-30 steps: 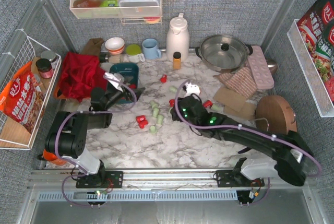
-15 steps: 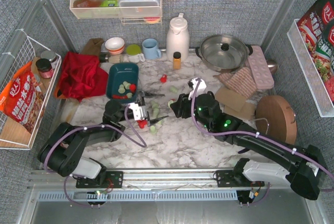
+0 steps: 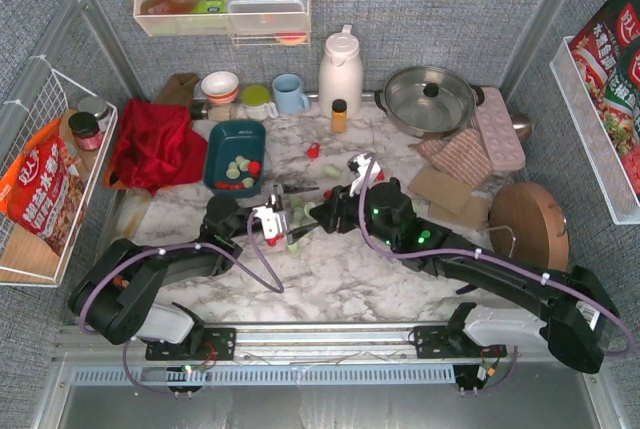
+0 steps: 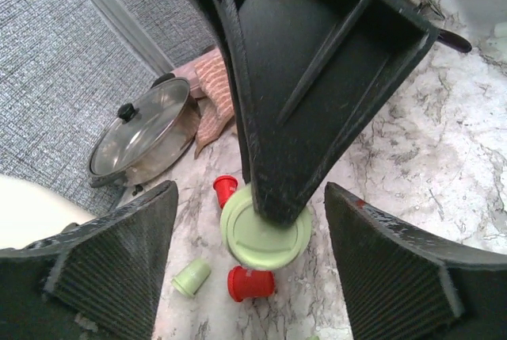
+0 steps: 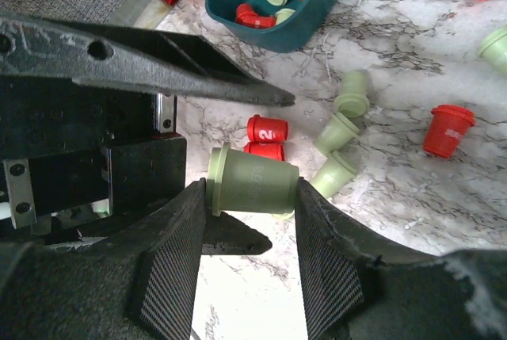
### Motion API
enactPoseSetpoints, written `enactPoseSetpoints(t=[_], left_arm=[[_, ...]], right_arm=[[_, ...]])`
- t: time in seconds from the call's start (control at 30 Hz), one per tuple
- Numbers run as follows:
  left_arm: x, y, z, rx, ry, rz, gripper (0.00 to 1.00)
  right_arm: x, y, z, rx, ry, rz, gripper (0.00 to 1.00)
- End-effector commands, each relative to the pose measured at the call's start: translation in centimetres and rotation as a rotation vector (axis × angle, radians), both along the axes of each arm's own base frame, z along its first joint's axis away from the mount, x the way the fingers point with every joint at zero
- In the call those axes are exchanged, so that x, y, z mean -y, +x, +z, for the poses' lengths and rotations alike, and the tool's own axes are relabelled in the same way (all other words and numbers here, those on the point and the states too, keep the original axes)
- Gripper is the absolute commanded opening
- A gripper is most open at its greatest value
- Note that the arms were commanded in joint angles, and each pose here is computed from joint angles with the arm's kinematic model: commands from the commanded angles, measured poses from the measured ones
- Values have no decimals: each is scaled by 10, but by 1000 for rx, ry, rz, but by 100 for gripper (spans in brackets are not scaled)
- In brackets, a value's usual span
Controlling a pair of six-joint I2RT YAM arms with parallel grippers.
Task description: Mix the coffee capsules in the storage basket
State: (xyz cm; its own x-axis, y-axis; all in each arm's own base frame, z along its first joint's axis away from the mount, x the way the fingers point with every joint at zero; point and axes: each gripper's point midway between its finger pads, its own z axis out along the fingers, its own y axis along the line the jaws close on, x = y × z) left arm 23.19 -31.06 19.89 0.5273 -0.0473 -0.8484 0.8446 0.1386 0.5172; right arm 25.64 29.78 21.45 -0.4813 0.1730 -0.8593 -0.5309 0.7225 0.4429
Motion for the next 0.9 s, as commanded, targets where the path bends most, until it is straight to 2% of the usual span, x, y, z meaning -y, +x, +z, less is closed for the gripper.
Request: enactPoseSetpoints(t=[0.0, 0.13, 0.27, 0.37, 0.6, 0.73, 0.87], left_arm=[[1, -3, 2, 29, 2, -4, 78], [2, -3, -1, 25, 22, -6, 68], [2, 2, -4, 7, 47, 10, 52], [2, 5, -5, 1, 56, 24, 47], [-4, 21, -10, -21, 70, 109, 45], [-31, 56, -16, -51, 73, 243, 45], [-87, 109, 1, -89, -49, 455, 45]], right_arm=[[-14, 0, 15, 15, 90, 30, 45], [-16, 0, 15, 11, 99, 34, 45], [-14, 0, 18, 14, 103, 27, 46], [-12, 1, 19, 17, 101, 14, 48], [3, 5, 16, 15, 50, -46, 67], [19, 9, 12, 27, -10, -108, 69], [25, 10, -6, -6, -122, -110, 68]])
